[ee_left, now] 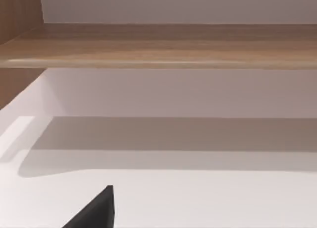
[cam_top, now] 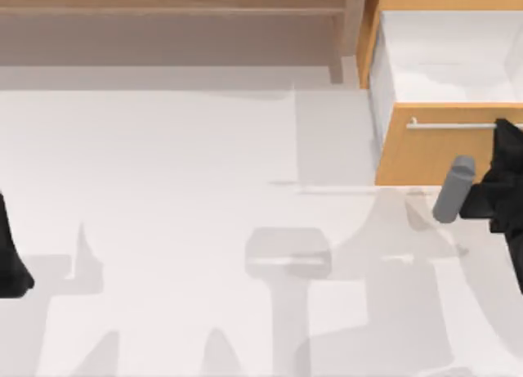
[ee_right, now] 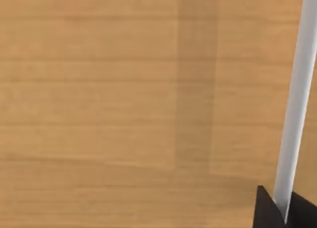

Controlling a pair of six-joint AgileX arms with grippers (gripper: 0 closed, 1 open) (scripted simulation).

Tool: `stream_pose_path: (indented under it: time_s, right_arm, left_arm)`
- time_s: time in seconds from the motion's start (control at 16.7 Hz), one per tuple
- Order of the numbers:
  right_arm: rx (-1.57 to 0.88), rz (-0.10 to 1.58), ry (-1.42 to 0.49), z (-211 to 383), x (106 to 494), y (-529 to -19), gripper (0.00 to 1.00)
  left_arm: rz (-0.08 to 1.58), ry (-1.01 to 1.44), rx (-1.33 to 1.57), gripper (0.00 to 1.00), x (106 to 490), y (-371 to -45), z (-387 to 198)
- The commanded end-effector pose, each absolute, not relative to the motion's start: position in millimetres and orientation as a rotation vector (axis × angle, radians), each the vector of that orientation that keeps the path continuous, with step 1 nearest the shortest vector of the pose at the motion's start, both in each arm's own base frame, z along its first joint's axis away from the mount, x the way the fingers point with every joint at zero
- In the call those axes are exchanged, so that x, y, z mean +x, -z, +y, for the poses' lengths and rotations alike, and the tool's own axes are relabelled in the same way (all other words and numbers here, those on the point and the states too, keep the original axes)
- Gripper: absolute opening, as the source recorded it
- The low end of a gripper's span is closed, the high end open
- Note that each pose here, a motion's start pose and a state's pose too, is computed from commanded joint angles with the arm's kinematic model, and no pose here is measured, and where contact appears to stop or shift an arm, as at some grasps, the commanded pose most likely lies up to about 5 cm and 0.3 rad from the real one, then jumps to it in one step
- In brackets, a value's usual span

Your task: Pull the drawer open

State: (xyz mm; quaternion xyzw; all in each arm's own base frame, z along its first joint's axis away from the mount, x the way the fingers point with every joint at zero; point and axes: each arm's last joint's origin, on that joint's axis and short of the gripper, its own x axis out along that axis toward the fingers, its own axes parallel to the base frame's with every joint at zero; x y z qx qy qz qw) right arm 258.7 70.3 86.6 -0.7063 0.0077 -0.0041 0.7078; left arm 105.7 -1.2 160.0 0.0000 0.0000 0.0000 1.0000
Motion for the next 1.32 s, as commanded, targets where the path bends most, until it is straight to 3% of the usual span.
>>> stream_pose_path:
  time_s: [0.42,1.2,1.32]
  right_arm:
    - [-1.57,0.016,0.003,70.2,242.9,-86.9,0.0]
    - [-1.57,0.016,0.003,70.2,242.9,-86.9,0.98]
    - [-1.57,0.016,0.003,70.2,242.9,-86.9,1.0]
  left_arm:
    - [0.0,0.0,0.0,1.0,105.7,-160.0,-1.2]
    - [0.0,0.0,0.0,1.0,105.7,-160.0,-1.2]
    - [0.0,0.0,0.0,1.0,105.7,-160.0,-1.2]
